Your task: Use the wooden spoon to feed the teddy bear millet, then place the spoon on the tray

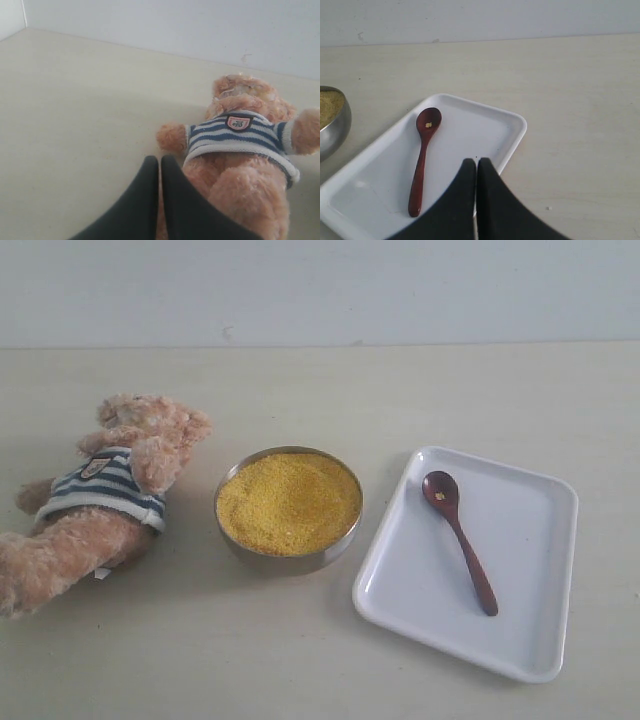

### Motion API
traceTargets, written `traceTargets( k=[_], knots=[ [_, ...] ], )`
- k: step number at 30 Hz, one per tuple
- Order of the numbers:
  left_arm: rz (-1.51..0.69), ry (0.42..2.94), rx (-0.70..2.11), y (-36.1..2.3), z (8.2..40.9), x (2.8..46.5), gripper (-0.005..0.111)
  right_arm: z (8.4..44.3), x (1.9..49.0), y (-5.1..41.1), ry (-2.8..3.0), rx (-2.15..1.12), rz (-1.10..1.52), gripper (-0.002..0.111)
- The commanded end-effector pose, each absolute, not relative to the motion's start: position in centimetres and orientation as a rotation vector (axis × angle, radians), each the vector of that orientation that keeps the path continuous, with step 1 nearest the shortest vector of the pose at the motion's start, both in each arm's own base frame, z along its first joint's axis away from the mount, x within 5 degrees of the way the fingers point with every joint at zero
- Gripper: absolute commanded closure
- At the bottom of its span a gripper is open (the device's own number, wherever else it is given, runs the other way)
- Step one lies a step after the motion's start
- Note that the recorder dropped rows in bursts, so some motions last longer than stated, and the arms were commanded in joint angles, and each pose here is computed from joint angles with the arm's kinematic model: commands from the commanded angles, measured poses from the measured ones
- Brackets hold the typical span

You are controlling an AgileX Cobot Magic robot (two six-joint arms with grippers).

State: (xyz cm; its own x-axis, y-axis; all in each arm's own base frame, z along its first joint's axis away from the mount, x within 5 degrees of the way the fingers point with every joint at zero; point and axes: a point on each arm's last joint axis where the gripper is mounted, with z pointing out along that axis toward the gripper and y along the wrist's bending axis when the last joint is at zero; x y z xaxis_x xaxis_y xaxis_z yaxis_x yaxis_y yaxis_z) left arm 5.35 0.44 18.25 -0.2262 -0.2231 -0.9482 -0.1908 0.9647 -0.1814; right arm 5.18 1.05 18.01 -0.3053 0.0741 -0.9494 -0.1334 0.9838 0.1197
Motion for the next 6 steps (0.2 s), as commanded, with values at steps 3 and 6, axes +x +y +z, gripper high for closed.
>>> traceTargets(
  k=[3,6],
  knots=[
    [-0.031,1.801,-0.313,0.47,18.21,5.35,0.103,17.98,5.19,0.99,1.860,-0.029,0.203,0.108],
    [-0.031,1.801,-0.313,0.47,18.21,5.35,0.103,17.98,5.19,0.99,1.860,-0.029,0.203,0.108]
  ],
)
